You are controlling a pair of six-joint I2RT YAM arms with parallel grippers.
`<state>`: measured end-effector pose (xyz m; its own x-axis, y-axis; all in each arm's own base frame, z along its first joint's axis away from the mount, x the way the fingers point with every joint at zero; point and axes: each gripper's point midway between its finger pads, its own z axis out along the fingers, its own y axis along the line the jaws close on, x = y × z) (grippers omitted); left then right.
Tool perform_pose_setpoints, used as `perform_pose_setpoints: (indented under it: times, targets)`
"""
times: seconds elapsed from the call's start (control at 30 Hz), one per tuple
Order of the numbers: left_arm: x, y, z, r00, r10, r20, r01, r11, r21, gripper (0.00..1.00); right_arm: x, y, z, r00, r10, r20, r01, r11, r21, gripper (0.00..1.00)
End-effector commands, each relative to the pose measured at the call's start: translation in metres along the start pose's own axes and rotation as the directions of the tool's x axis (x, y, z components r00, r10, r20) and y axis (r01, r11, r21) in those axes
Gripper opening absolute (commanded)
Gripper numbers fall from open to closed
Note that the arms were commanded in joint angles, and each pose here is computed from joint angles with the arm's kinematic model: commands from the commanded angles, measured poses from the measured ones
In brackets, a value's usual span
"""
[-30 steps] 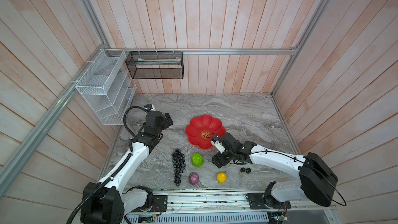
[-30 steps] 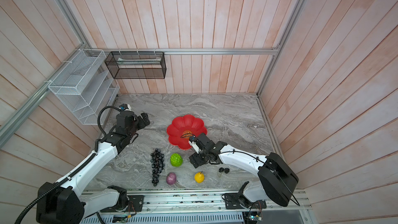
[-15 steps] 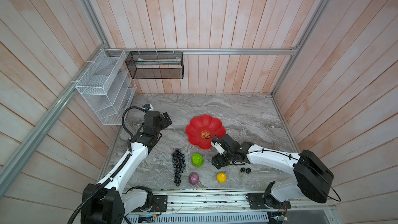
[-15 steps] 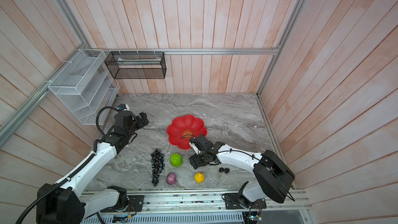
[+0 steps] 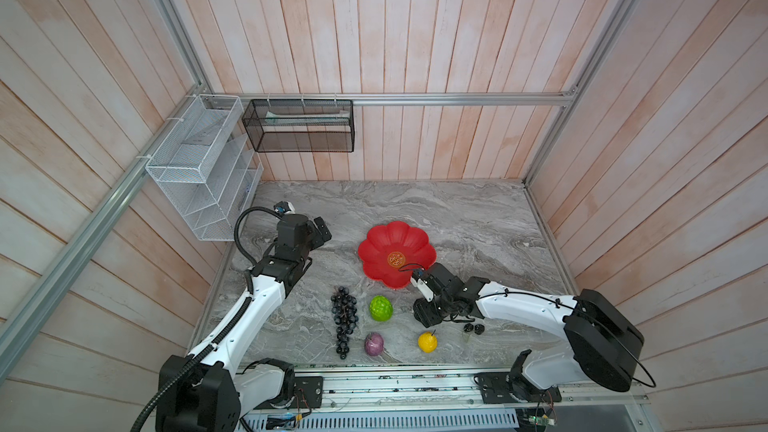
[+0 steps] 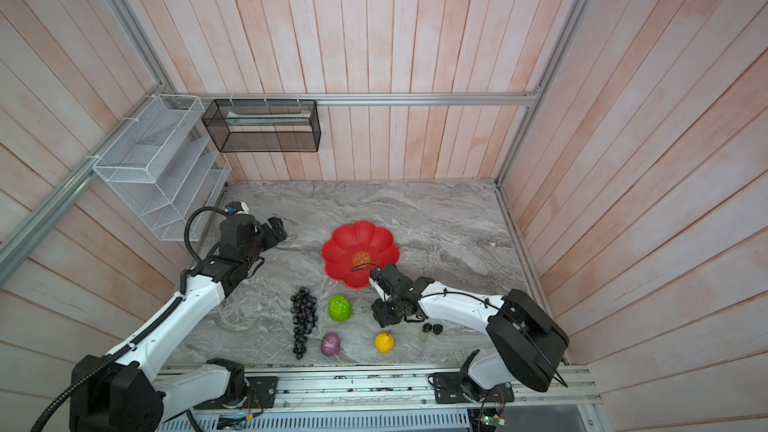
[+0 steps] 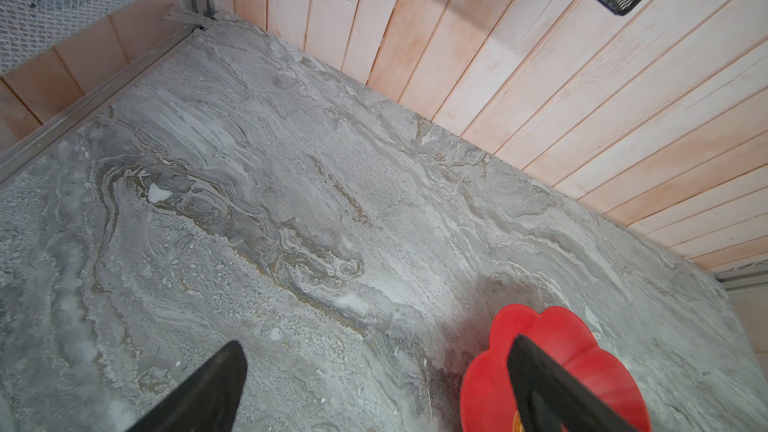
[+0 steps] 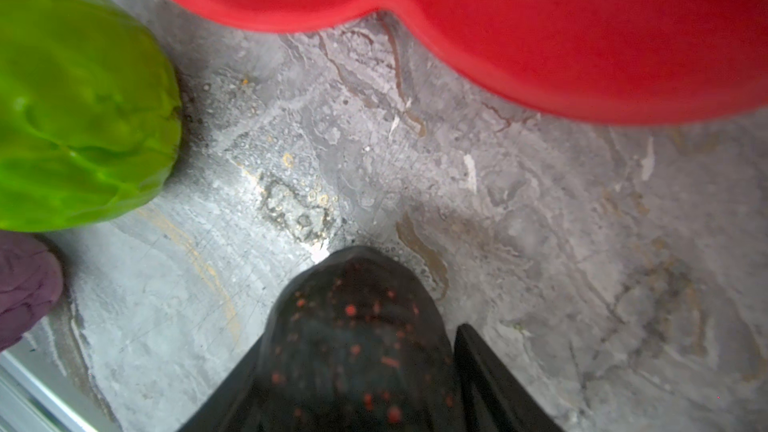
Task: Place and organize the fake fruits in the fruit bowl
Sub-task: 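Lift the avocado with the right gripper and lower it into the red bowl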
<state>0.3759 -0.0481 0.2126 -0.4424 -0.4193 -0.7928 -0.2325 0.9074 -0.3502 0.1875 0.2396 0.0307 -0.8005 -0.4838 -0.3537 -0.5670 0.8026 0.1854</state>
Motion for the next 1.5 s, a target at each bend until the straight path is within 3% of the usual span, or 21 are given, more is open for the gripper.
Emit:
perform_pose_setpoints:
  times: [0.0,0.3,0.47,0.63,0.77,1.0,1.47]
  targets:
    - [0.002,0.003,-0.003,1.000,-0.019,-0.005,0.019,1.000,-0.001,1.00,0.012,-0.002,0.006,1.000,0.008,-0.030,-0.008,1.000,0.005,0.58]
    - [0.000,0.006,-0.010,0.999,-0.033,0.009,0.033,0.999,-0.007,1.00,-0.013,-0.013,-0.035,0.990,0.047,0.131,-0.058,0.995,0.077,0.49]
    - [0.012,0.009,-0.004,0.998,0.036,-0.043,-0.037,0.999,-0.017,1.00,-0.031,-0.015,-0.072,0.971,0.068,0.228,-0.092,0.991,0.093,0.47]
    - [0.014,0.003,-0.004,0.996,0.043,-0.084,-0.044,0.999,-0.006,1.00,-0.078,-0.007,-0.116,0.928,0.061,0.368,-0.080,0.996,0.039,0.47]
    - [0.015,0.002,-0.011,0.996,0.024,-0.085,-0.023,1.000,0.013,1.00,-0.121,-0.006,-0.126,0.916,0.039,0.398,-0.046,0.999,0.006,0.47]
    - [0.019,0.006,-0.019,0.997,0.002,-0.083,-0.002,1.000,-0.003,1.00,-0.178,-0.011,-0.102,0.914,-0.001,0.405,0.008,1.000,-0.015,0.47]
    - [0.031,0.000,-0.022,0.991,0.011,-0.132,-0.008,1.000,0.026,1.00,-0.213,-0.052,0.002,0.969,-0.058,0.241,0.050,0.998,0.040,0.50]
